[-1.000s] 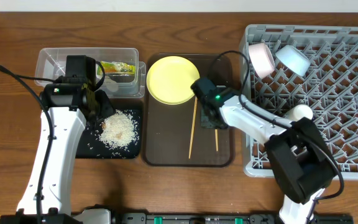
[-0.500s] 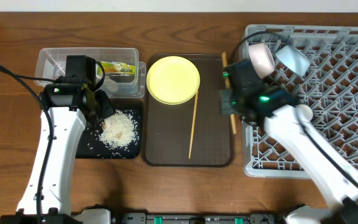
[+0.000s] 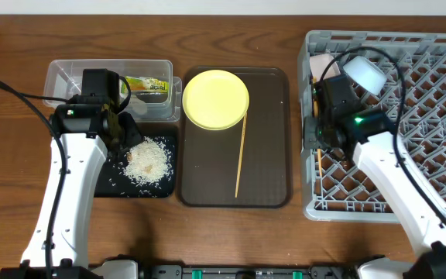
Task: Sort waste into correct bins and load items into the dishwasher rack
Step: 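Carry the chopsticks to the rack and drop them along its left edge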
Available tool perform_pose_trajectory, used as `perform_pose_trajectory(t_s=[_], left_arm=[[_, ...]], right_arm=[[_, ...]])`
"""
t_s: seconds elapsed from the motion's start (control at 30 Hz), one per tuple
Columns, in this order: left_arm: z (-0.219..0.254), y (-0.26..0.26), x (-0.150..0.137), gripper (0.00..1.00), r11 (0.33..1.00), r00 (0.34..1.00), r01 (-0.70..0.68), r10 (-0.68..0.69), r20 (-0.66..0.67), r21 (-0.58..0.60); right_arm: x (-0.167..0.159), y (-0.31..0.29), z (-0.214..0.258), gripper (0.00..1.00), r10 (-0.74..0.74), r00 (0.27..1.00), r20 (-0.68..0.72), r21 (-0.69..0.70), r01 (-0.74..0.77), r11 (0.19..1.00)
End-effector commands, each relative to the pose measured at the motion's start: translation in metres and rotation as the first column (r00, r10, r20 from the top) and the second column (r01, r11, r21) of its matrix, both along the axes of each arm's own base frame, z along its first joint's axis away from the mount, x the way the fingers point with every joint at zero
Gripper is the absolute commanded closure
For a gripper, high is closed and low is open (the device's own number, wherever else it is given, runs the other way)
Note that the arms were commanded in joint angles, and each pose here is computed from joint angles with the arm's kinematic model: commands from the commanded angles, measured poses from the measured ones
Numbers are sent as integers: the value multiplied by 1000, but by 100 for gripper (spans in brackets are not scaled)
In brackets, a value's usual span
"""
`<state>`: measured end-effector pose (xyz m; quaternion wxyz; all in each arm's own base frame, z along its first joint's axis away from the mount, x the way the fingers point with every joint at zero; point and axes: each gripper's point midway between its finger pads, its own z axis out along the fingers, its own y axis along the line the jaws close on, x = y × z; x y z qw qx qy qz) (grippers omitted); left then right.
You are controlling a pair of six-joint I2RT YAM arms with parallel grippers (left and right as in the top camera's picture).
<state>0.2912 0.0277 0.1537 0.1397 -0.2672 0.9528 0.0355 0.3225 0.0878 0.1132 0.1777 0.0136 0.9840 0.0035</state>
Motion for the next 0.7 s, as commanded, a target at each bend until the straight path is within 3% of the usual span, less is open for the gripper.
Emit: perform_pose_trajectory(t_s=[0.0, 0.37, 0.57, 0.67], left_arm=[[4, 2, 0, 36, 1000, 1000, -10, 10, 11, 1], [4, 2, 0, 36, 1000, 1000, -10, 10, 11, 1], [4, 2, 0, 36, 1000, 1000, -10, 10, 11, 1], [4, 2, 0, 36, 1000, 1000, -10, 10, 11, 1]], right_arm=[[-4, -6, -17, 99, -4, 999, -40, -23, 3, 1000], [-2, -10, -20, 97, -37, 999, -35, -26, 37, 999], [-1, -15, -19, 74, -48, 999, -23, -54, 46, 997], [2, -17, -17, 72, -50, 999, -6, -67, 50, 997]])
